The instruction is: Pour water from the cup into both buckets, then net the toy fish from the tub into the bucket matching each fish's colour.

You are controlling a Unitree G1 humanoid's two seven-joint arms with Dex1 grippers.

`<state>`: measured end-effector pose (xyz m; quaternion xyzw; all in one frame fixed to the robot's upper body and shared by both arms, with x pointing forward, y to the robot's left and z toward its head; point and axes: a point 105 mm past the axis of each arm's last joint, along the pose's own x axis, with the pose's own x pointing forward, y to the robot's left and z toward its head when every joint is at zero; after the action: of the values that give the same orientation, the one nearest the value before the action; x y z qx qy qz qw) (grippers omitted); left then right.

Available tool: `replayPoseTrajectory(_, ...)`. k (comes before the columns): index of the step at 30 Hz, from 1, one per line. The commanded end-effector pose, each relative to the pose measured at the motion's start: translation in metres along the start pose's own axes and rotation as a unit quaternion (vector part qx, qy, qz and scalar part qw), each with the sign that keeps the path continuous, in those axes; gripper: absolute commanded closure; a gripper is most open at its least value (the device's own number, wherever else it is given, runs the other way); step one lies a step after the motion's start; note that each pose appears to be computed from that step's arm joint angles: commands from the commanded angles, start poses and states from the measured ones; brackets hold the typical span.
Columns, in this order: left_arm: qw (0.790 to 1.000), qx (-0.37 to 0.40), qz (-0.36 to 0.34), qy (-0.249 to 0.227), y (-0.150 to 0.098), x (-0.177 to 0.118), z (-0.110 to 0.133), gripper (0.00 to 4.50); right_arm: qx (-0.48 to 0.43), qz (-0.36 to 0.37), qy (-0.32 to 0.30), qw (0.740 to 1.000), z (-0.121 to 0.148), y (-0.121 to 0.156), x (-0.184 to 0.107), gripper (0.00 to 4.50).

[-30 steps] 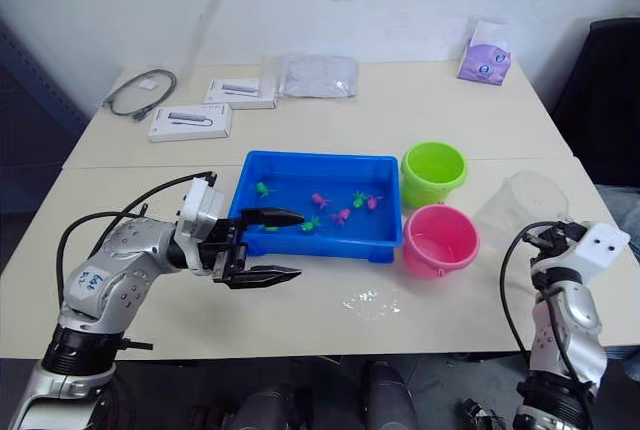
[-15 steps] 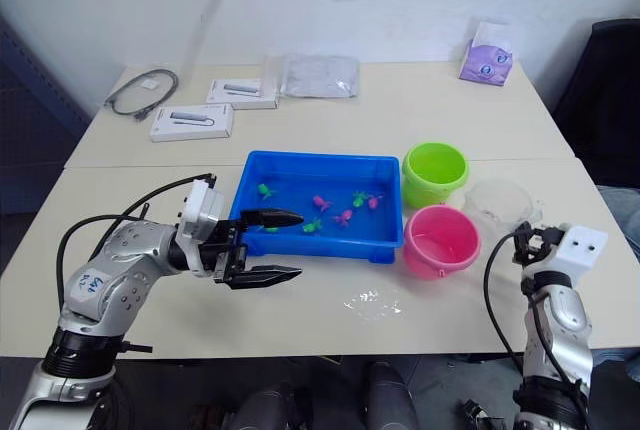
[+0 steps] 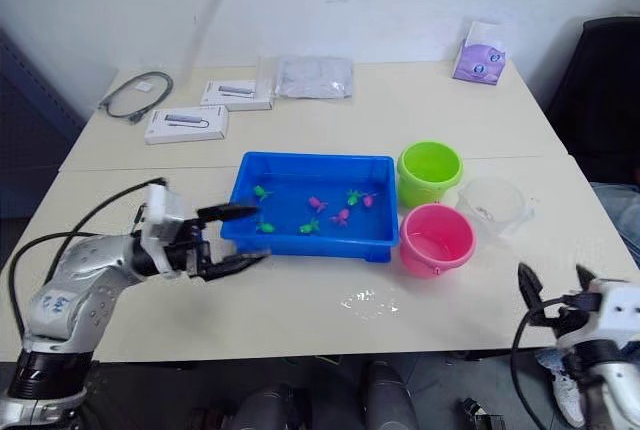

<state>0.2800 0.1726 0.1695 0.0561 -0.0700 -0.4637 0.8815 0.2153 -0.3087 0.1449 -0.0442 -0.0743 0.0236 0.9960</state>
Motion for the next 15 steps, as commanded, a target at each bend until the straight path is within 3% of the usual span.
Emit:
replayPoseTrajectory(1, 0.984, 0.061, 0.164, 0.026, 0.029, -0.048, -0.007, 0.00, -0.030, 0.119, -0.071, 0.990, 0.044, 0.028, 0.007, 0.02)
replayPoseTrajectory(4, 0.929, 0.079, 0.356, 0.063, 0.068, -0.115, -0.017, 0.00, -0.084, 0.280, -0.103, 0.951, 0.052, 0.075, 0.010, 0.02)
replayPoseTrajectory(6, 0.905, 0.096, 0.406, 0.079, 0.074, -0.144, -0.019, 0.00, -0.100, 0.337, -0.115, 0.929, 0.052, 0.093, 0.012, 0.02)
replayPoseTrajectory(9, 0.876, 0.079, 0.460, 0.121, 0.067, -0.190, -0.031, 0.00, -0.095, 0.404, -0.138, 0.899, 0.056, 0.114, 0.016, 0.02)
replayPoseTrajectory(12, 0.827, 0.029, 0.539, 0.157, 0.046, -0.245, -0.048, 0.00, -0.090, 0.477, -0.158, 0.860, 0.061, 0.137, 0.013, 0.02)
replayPoseTrajectory(15, 0.788, 0.007, 0.589, 0.176, 0.027, -0.273, -0.056, 0.00, -0.083, 0.511, -0.164, 0.840, 0.062, 0.149, 0.013, 0.02)
